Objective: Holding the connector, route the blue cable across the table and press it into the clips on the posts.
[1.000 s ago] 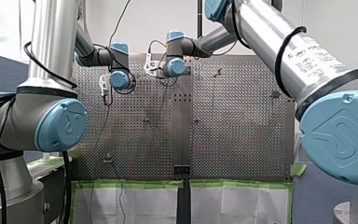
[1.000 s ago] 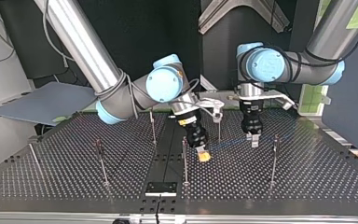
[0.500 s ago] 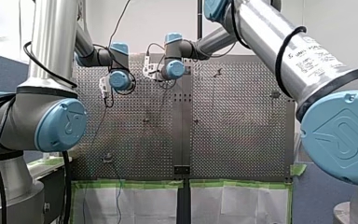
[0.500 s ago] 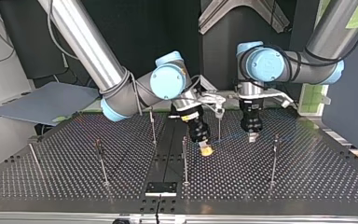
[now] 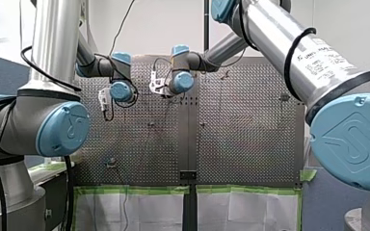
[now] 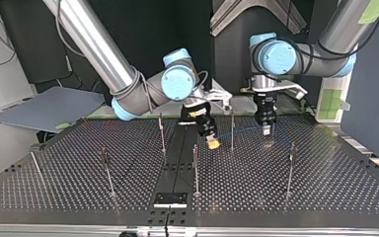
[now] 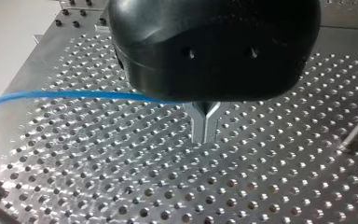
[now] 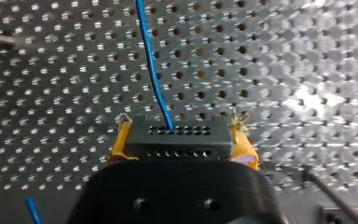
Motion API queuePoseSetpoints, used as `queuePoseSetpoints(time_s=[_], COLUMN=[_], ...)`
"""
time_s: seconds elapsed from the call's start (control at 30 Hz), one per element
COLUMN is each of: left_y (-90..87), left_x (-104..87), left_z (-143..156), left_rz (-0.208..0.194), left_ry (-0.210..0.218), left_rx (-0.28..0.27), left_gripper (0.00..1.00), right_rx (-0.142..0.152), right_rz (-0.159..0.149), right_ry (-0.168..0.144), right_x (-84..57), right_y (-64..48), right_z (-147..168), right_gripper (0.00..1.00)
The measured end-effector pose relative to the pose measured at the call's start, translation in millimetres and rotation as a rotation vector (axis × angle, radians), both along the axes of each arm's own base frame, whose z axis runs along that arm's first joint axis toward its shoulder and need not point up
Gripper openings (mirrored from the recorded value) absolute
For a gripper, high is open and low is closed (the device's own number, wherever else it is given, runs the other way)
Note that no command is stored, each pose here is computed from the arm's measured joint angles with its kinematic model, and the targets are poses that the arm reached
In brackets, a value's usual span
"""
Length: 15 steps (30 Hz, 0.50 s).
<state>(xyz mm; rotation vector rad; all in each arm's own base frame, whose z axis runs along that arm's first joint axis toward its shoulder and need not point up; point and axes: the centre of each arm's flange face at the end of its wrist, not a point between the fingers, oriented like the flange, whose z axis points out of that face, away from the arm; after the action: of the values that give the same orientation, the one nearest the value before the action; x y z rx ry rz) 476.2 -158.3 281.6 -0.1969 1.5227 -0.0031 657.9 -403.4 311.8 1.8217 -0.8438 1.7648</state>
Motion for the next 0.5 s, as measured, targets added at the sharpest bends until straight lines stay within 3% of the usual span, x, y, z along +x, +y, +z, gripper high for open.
queuePoseSetpoints(time_s=[0.33,0.5], left_y=[-1.7,-3.8], left_x=[-14.8,-17.6], left_z=[-57,-70], left_rz=[-0.01,-0.027], left_ry=[0.072,0.091], left_rx=[0.009,0.011], left_gripper=[0.0,0.0], right_rx=[0.047,0.07], right_rz=[-0.006,-0.008], right_ry=[0.057,0.088], right_x=[-12.0,-18.9], right_y=[7.2,12.4], right_z=[-36,-56], right_gripper=[0.0,0.0])
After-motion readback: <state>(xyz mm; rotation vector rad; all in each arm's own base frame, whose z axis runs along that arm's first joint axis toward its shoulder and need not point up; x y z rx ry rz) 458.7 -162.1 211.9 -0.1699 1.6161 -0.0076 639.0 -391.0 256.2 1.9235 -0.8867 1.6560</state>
